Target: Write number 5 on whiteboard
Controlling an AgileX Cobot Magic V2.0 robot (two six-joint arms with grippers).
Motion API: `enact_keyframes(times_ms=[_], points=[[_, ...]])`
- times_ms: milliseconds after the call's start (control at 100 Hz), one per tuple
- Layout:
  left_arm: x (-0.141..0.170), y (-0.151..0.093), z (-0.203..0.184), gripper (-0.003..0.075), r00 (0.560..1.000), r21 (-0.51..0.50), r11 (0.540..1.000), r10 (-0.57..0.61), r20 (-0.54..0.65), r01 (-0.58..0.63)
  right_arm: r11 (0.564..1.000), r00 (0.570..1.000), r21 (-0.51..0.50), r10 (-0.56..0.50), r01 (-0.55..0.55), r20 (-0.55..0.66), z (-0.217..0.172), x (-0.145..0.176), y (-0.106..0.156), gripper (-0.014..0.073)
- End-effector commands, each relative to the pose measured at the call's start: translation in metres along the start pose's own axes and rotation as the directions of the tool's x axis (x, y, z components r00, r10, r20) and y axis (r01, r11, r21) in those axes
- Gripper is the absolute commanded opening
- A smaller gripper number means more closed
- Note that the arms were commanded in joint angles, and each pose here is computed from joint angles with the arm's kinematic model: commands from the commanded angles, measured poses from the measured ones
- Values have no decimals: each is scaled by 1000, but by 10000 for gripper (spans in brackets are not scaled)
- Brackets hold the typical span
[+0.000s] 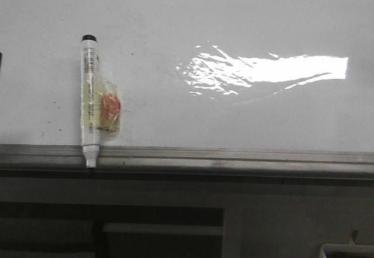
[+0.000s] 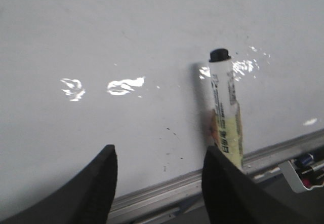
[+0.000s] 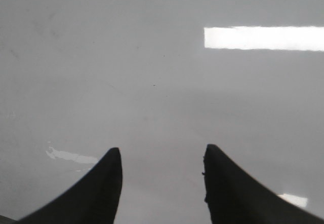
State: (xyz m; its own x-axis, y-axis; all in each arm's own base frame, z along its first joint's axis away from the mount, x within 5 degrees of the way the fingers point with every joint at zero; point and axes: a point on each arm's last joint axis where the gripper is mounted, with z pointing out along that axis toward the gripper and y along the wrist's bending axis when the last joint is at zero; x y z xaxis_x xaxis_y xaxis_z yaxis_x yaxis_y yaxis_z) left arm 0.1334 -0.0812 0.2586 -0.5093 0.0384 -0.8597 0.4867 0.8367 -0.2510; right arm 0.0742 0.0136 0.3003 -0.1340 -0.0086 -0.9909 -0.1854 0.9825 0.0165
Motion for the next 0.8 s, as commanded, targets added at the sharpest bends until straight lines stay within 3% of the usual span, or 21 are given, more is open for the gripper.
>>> enact_keyframes(times_ms=[0,220,550,790], points=[[-18,-7,5,355,999,17,1000,0,51,-1,1000,995,-6,-3,3,97,0,-17,1,335],[-17,-19,28,355,994,72,991,-107,-27,109,1000,996,-6,-3,4,94,1,-17,1,335],[-4,-22,51,355,961,72,967,-230,-154,243,1000,996,-6,-3,4,93,1,-17,1,335],[1,-28,51,355,942,121,952,-248,-224,280,1000,996,-6,-3,4,93,1,-17,1,335]])
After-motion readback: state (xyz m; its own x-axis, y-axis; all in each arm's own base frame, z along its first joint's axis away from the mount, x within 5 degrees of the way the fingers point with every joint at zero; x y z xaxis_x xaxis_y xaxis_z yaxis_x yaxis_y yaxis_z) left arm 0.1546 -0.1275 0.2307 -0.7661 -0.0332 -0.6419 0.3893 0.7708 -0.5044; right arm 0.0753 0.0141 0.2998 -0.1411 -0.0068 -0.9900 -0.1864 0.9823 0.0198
